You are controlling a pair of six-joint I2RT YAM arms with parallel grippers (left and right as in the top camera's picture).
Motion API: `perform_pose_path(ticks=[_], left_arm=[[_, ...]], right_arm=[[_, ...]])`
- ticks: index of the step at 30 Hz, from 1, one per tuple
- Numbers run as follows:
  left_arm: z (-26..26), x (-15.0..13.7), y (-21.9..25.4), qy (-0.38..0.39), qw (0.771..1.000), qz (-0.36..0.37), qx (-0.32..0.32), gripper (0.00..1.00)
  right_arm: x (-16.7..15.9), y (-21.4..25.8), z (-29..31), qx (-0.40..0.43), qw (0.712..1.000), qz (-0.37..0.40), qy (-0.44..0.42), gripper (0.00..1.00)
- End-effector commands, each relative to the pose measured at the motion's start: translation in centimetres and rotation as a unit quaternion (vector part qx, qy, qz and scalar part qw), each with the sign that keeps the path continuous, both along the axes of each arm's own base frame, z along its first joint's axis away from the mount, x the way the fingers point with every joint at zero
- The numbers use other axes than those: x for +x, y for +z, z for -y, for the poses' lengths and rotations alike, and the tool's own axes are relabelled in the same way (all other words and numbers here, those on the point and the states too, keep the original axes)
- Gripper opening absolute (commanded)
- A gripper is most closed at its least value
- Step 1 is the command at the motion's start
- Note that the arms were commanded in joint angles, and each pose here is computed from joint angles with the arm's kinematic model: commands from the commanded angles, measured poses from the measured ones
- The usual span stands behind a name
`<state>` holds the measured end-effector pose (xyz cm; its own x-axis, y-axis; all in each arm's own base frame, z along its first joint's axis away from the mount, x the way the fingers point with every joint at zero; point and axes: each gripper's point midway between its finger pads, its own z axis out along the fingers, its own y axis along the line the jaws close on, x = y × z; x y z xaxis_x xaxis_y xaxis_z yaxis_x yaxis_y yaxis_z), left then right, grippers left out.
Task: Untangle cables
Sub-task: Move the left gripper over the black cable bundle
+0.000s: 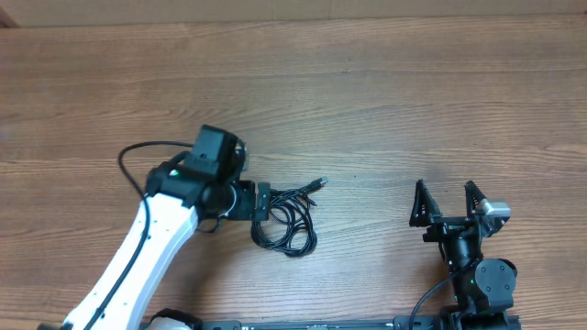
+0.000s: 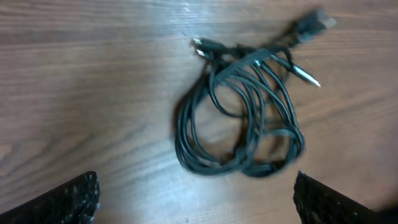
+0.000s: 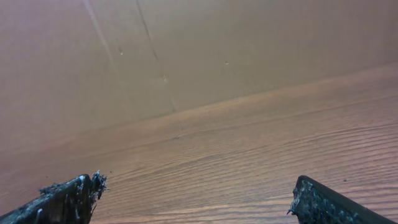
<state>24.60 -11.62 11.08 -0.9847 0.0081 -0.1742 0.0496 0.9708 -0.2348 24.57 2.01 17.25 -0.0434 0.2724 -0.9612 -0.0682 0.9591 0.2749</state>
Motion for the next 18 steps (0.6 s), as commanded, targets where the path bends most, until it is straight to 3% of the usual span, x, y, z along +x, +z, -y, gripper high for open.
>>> perform_pose_path(ticks=[1, 18], left_arm=[[0.1, 1.8, -0.8, 0.030, 0.999, 0.008, 0.025, 1.00], [2.0, 3.5, -6.7, 0.012, 0.998, -0.038, 0.043, 1.00]], right_arm=[[0.0, -0.2, 0.2, 0.000, 1.000, 0.001, -0.005, 1.00], [0.0, -0.2, 0.2, 0.000, 1.000, 0.001, -0.005, 1.00]])
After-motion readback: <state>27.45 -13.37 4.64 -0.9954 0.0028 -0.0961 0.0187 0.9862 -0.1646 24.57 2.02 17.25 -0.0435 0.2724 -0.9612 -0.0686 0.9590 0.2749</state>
